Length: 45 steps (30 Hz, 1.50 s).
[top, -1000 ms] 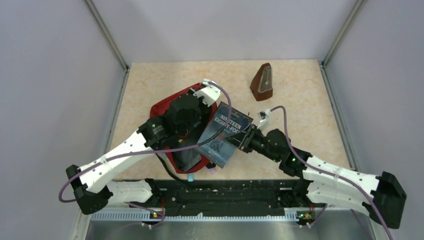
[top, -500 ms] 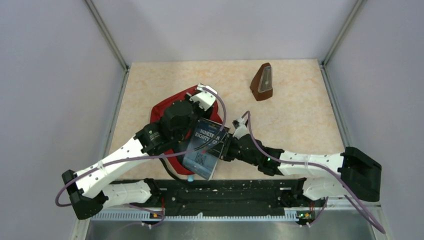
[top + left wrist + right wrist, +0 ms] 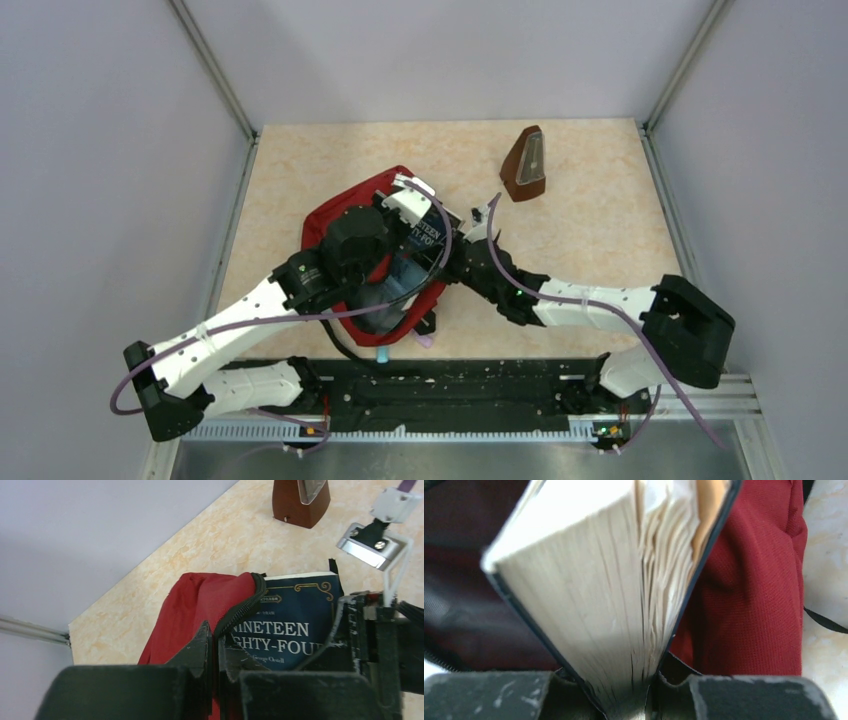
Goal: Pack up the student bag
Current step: Place the book in the student bag.
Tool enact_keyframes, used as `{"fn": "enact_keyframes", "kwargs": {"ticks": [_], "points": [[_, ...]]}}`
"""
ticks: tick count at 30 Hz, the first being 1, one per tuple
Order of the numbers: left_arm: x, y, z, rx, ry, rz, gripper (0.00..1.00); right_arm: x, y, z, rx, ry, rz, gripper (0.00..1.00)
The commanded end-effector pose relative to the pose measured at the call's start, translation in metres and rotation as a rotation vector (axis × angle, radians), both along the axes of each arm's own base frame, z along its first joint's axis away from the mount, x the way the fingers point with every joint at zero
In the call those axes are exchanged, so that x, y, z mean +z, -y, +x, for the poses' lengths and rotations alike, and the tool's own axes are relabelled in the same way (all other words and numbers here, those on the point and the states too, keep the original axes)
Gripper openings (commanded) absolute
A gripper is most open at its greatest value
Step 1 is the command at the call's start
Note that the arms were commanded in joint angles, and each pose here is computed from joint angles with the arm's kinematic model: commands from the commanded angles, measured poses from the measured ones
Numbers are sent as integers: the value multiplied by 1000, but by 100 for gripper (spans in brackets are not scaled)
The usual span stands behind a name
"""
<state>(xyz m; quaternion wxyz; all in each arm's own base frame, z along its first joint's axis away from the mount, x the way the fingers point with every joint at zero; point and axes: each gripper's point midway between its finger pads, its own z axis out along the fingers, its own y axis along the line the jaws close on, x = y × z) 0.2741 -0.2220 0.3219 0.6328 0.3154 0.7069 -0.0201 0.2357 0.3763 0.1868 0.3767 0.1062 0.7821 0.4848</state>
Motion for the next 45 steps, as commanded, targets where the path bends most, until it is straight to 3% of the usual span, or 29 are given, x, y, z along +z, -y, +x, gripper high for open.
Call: {"fn": "enact_keyframes", "kwargs": {"ticks": [1, 7, 12, 15, 18, 22, 24, 30, 35, 40, 45], "points": [[30, 12, -3, -49, 56, -144, 0, 85, -7, 43, -133, 167, 243, 0], [29, 8, -1, -26, 63, -144, 0, 80, -44, 65, -124, 188, 307, 0], [31, 9, -4, -47, 73, -160, 0, 61, -78, 79, -73, 235, 232, 1], [27, 12, -3, -51, 62, -151, 0, 44, -93, 88, -53, 239, 147, 16], [23, 14, -2, -50, 53, -145, 0, 41, -93, 82, -24, 257, 153, 32], [21, 13, 0, -41, 53, -137, 0, 48, -76, 69, -14, 303, 187, 65], [21, 13, 0, -39, 52, -134, 0, 44, -68, 65, -12, 300, 153, 75], [18, 10, 3, -18, 53, -124, 0, 37, -40, 40, 16, 258, 126, 80], [18, 9, 5, -10, 58, -115, 0, 42, -7, -12, 138, 242, 151, 80], [18, 10, 3, -26, 56, -99, 0, 24, 57, -34, 75, 244, 7, 86], [12, 29, -10, -166, -4, -57, 0, 13, 133, -31, -93, 281, -187, 92]]}}
